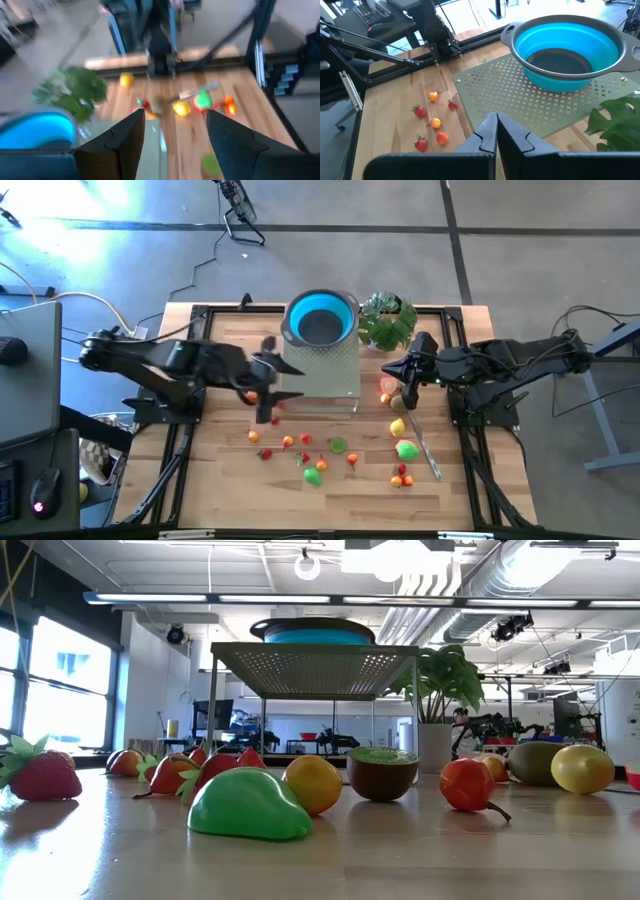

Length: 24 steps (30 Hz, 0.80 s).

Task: Pick & Place Fruit
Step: Put the brown kiwi in the blue bowl on the shelf

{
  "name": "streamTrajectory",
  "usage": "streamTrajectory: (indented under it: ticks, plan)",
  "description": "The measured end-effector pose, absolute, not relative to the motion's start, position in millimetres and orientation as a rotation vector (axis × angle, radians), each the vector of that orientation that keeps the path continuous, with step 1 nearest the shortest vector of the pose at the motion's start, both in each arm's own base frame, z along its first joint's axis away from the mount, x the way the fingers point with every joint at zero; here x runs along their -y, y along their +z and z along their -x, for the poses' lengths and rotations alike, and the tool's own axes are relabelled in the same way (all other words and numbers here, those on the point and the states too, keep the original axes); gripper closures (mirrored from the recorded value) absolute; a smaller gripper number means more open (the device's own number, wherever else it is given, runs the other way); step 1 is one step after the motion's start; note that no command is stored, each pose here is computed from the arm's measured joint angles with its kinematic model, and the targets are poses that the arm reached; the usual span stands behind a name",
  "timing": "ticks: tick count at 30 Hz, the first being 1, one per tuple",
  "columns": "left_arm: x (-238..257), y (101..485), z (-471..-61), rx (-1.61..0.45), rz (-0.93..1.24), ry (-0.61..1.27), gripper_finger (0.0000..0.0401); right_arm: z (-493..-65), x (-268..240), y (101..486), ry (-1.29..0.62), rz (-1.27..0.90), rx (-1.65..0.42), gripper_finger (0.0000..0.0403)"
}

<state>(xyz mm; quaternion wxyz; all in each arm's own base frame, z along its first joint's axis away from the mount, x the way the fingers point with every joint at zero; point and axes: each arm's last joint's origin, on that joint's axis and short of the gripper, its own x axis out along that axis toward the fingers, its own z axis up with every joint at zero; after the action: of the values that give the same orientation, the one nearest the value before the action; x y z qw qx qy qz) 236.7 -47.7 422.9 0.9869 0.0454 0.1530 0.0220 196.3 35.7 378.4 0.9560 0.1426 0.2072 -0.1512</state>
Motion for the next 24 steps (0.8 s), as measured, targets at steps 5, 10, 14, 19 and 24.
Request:
streamTrajectory:
  ticks: [5,10,14,19,24]
  plan:
    - [39,414,-200,-0.25,-0.08,0.049,0.0196,-197,-36,379,-0.306,-0.296,-0.41,0.0399]
    - [31,405,-166,-0.156,-0.055,0.054,0.0196,-197,-36,380,-0.304,-0.305,-0.398,0.0399]
    - [25,395,-142,-0.1,-0.028,0.06,0.0196,-198,-36,382,-0.314,-0.316,-0.377,0.0399]
    - [18,383,-113,-0.044,-0.002,0.06,0.0196,-198,-35,382,-0.353,-0.319,-0.362,0.0398]
    - [12,373,-88,0.005,0.035,0.062,0.0196,-198,-35,382,-0.358,-0.345,-0.358,0.04]
